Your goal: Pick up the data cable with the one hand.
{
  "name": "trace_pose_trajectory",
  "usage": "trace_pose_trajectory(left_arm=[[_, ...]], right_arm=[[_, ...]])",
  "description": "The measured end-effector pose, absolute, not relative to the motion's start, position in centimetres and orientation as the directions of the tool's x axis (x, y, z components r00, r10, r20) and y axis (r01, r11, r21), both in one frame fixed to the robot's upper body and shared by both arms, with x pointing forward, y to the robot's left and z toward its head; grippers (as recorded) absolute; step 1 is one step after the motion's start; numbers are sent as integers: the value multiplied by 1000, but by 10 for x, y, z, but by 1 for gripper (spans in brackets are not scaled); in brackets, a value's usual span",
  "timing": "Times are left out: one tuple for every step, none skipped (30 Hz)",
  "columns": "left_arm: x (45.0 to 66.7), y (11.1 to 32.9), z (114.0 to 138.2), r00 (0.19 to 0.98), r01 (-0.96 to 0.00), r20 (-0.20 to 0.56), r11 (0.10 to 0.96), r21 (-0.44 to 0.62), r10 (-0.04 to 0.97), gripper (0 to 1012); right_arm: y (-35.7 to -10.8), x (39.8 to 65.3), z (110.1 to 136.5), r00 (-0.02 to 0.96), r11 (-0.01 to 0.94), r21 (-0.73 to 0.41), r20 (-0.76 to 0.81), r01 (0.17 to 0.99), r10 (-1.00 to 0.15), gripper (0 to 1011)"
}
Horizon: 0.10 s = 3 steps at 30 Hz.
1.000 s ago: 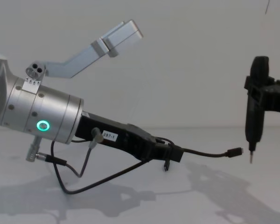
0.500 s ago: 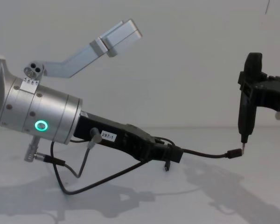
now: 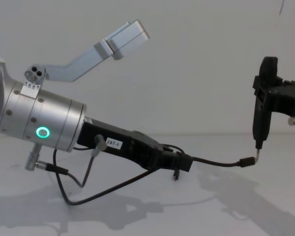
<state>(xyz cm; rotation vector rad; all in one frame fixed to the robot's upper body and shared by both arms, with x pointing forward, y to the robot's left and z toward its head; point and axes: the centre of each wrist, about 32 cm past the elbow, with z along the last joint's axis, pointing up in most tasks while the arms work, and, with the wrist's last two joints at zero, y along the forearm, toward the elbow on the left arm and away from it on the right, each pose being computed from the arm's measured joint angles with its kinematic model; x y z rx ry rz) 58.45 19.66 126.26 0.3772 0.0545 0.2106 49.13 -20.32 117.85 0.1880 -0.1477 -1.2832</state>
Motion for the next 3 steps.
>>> trace_pose_trajectory(left_arm=[[584, 197, 1263, 977, -194, -14, 908, 371, 214, 39], [584, 197, 1263, 977, -194, -14, 908, 371, 214, 38], [584, 197, 1263, 977, -194, -13, 908, 371, 214, 39]], right_arm=[[-203, 491, 1178, 278, 272, 221, 5, 937, -961, 279], [-203, 492, 1178, 277, 271, 221, 5, 937, -961, 279], [-203, 492, 1178, 276, 270, 221, 5, 937, -961, 279]])
